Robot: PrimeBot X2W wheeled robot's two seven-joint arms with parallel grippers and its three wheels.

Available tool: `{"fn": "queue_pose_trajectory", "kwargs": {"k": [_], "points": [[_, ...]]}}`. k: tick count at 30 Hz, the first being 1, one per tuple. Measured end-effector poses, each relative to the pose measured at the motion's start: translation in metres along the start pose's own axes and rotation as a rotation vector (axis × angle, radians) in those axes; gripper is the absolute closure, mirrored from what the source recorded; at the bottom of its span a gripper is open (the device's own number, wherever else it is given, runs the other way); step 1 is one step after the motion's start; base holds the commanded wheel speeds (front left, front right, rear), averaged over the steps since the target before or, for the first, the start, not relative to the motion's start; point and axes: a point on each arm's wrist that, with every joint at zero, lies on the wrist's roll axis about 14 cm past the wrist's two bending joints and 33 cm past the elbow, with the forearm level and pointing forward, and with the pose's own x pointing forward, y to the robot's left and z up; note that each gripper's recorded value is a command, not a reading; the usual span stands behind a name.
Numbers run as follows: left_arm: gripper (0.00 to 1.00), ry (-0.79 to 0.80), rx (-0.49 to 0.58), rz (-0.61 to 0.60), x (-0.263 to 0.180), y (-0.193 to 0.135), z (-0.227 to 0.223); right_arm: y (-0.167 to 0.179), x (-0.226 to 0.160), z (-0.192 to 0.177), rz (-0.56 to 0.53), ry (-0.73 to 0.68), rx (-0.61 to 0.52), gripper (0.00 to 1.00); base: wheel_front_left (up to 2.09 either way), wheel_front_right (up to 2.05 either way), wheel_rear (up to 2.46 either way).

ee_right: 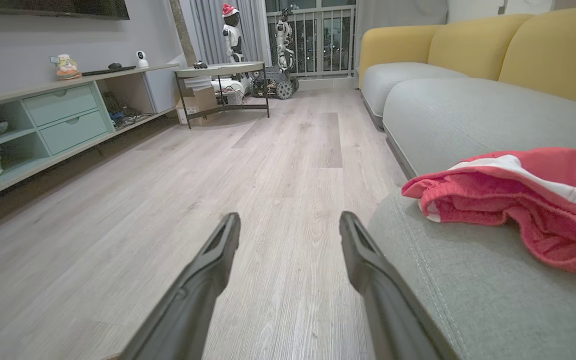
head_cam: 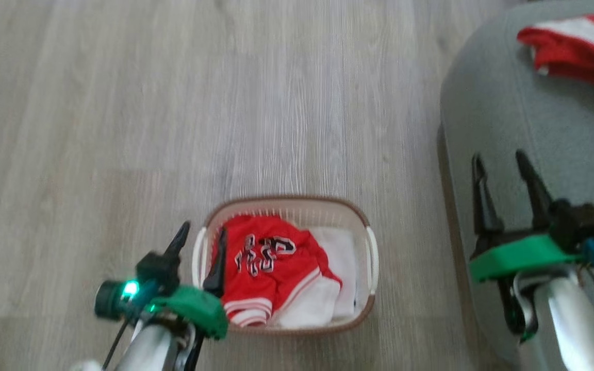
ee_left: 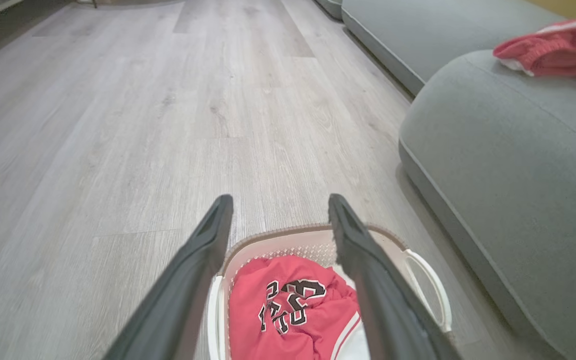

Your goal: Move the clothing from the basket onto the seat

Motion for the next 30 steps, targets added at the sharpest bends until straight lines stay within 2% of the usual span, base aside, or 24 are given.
{"fn": "queue_pose_trajectory", "kwargs": {"k": [5, 9, 15, 24, 30], "points": [[0.0, 0.098, 0.031, -0.071, 0.032, -0.014, -0.027, -0.007, 0.019, -0.011, -0.009, 0.011, -0.008, 0.0, 0.0, 0.0, 0.0], [0.0, 0.23, 0.059, -0.164, 0.066, -0.033, -0.068, -0.02, 0.034, -0.032, -0.032, 0.046, -0.021, 0.0, 0.0, 0.0, 0.0], [0.0, 0.437, 0.137, -0.287, 0.084, -0.053, -0.138, -0.033, 0.052, -0.057, -0.047, 0.073, -0.033, 0.0, 0.0, 0.0, 0.0], [0.0, 0.68, 0.239, -0.339, 0.095, -0.046, -0.231, -0.036, 0.084, -0.079, -0.016, 0.06, -0.027, 0.0, 0.0, 0.0, 0.0], [0.0, 0.782, 0.281, -0.372, 0.096, -0.038, -0.278, -0.041, 0.094, -0.102, -0.005, 0.081, -0.043, 0.0, 0.0, 0.0, 0.0]]}}
